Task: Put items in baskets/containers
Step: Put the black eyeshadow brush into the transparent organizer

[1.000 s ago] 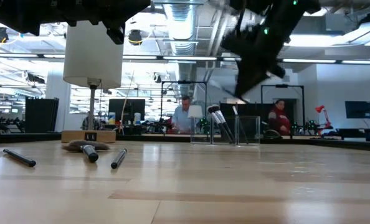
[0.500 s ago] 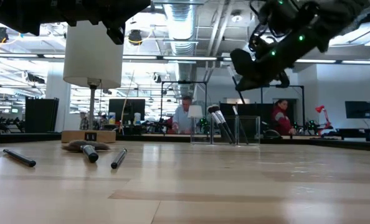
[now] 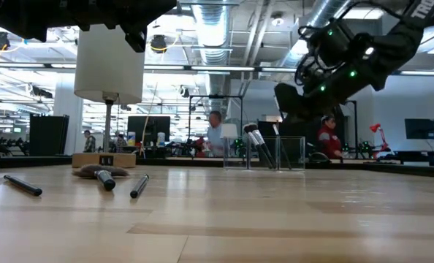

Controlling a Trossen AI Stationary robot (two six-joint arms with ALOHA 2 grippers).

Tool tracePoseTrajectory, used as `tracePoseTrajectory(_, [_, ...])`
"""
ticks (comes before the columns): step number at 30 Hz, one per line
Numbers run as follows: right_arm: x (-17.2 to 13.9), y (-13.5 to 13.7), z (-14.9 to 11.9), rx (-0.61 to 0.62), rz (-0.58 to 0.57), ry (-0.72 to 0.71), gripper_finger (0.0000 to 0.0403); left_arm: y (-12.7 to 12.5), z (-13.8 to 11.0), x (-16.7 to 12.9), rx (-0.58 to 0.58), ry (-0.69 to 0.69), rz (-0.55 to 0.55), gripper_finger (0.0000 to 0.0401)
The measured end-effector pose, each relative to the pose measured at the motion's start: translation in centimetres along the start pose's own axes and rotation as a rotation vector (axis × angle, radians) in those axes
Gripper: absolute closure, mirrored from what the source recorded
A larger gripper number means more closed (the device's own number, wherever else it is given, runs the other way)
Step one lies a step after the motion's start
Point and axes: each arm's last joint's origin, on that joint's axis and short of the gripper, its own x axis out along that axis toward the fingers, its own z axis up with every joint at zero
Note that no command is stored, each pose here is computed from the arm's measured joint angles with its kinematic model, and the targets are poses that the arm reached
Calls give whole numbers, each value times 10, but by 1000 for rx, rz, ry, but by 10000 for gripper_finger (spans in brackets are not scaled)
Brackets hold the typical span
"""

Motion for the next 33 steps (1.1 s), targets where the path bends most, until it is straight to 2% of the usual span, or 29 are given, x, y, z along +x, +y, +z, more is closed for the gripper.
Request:
tracePoseTrajectory(7, [8, 1, -14, 5, -17, 42, 396, 0, 0, 0, 0, 0, 0, 295])
tracePoseTrajectory(22, [10, 1, -17, 25, -27, 55, 393, 0, 0, 0, 0, 0, 0, 295])
tracePoseTrajectory(33, [6, 3, -16, 35, -14, 59, 331, 0, 0, 0, 0, 0, 0, 295])
